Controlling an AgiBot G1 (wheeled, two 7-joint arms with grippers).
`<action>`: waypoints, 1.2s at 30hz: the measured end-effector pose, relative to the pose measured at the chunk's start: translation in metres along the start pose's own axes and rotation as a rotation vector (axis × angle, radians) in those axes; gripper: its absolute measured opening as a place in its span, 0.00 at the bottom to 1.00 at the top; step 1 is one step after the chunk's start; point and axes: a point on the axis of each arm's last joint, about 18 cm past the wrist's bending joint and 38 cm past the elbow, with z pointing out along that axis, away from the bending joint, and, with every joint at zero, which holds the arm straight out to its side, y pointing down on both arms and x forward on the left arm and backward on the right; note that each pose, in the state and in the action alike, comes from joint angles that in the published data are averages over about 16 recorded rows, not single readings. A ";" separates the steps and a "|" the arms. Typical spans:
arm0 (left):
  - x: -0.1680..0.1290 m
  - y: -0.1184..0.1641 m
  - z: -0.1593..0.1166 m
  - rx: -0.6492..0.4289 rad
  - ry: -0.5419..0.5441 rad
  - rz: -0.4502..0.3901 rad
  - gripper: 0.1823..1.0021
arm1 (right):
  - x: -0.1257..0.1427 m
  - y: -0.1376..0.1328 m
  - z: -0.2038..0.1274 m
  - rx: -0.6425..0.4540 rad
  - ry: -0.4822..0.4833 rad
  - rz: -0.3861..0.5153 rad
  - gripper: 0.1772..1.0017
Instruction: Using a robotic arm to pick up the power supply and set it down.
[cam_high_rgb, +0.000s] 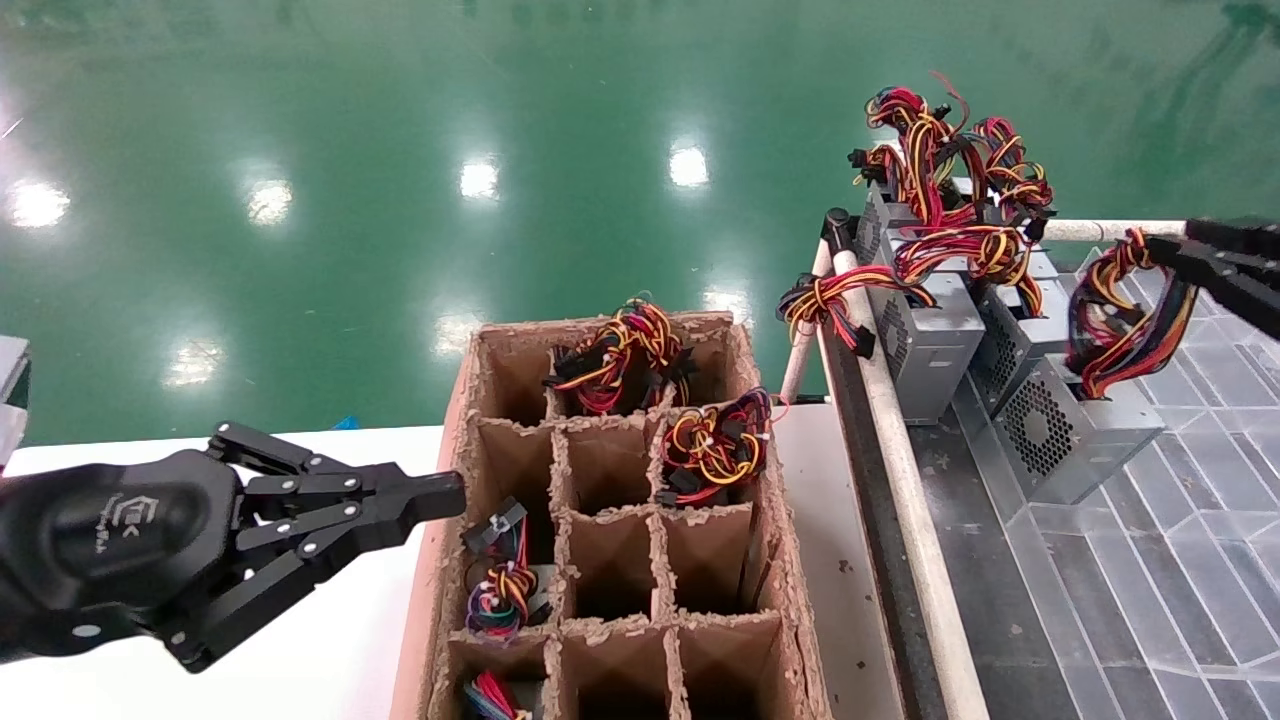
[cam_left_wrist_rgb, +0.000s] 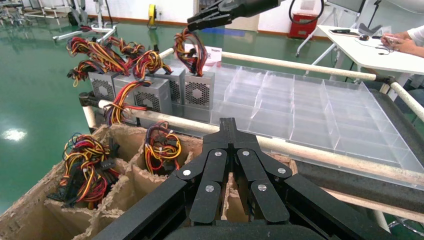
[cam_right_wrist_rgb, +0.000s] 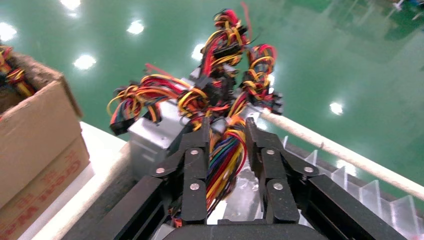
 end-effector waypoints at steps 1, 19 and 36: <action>0.000 0.000 0.000 0.000 0.000 0.000 0.01 | 0.001 -0.001 0.000 0.003 0.004 0.000 0.17; 0.000 0.000 0.000 0.000 0.000 0.000 0.01 | -0.007 -0.020 0.000 0.136 -0.019 -0.027 0.57; 0.000 0.000 0.000 0.000 0.000 0.000 0.01 | -0.060 -0.013 0.016 0.175 -0.256 -0.002 0.94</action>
